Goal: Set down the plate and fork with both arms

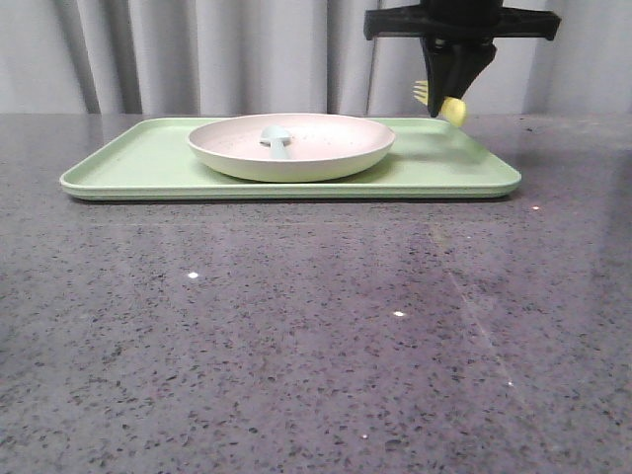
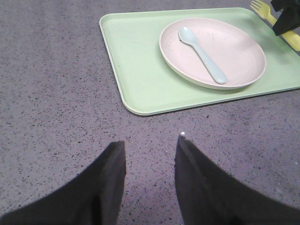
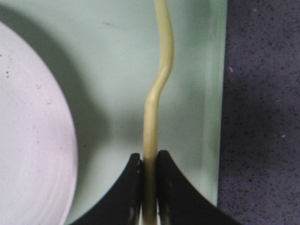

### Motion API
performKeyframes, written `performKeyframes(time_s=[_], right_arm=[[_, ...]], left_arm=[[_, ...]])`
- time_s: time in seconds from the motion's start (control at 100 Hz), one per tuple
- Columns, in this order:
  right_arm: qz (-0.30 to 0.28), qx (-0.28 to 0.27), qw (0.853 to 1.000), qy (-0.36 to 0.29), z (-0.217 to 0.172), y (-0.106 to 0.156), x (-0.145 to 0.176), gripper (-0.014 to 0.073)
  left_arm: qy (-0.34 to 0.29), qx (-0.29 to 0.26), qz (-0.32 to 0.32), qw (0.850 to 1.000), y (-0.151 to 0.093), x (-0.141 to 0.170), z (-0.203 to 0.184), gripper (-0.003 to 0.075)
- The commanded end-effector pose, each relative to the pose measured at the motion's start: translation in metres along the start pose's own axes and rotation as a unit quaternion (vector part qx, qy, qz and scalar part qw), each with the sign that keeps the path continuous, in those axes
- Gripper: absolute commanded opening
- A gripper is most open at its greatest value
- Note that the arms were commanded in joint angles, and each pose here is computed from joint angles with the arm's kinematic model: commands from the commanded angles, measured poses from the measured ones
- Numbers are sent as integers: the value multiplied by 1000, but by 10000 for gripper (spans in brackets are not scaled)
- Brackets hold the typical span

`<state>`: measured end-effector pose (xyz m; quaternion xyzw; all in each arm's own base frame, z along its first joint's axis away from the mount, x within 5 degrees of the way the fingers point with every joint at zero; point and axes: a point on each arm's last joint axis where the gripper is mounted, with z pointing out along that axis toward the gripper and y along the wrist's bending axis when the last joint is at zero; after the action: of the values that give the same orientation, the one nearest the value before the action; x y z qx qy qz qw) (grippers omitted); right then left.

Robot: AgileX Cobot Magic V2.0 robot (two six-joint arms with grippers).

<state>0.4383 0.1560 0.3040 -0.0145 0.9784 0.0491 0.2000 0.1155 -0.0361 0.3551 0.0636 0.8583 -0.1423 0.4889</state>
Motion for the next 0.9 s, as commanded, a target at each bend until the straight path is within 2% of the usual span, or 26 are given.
performKeyframes(time_s=[0.0,0.31,0.89], right_arm=[[-9,-9,1000,2,-34,-3,3,-18],[-13,-14,1000,2,-34,-3,3,242],[-5,-12,1000,8,-38,-3,5,246]], left_arm=[[-44,9,-7,999,-3,-12,-5,262],[-44,9,-7,999,-3,-12,-5,262],[-44,10,-8,999,-3,-12,-5,262]])
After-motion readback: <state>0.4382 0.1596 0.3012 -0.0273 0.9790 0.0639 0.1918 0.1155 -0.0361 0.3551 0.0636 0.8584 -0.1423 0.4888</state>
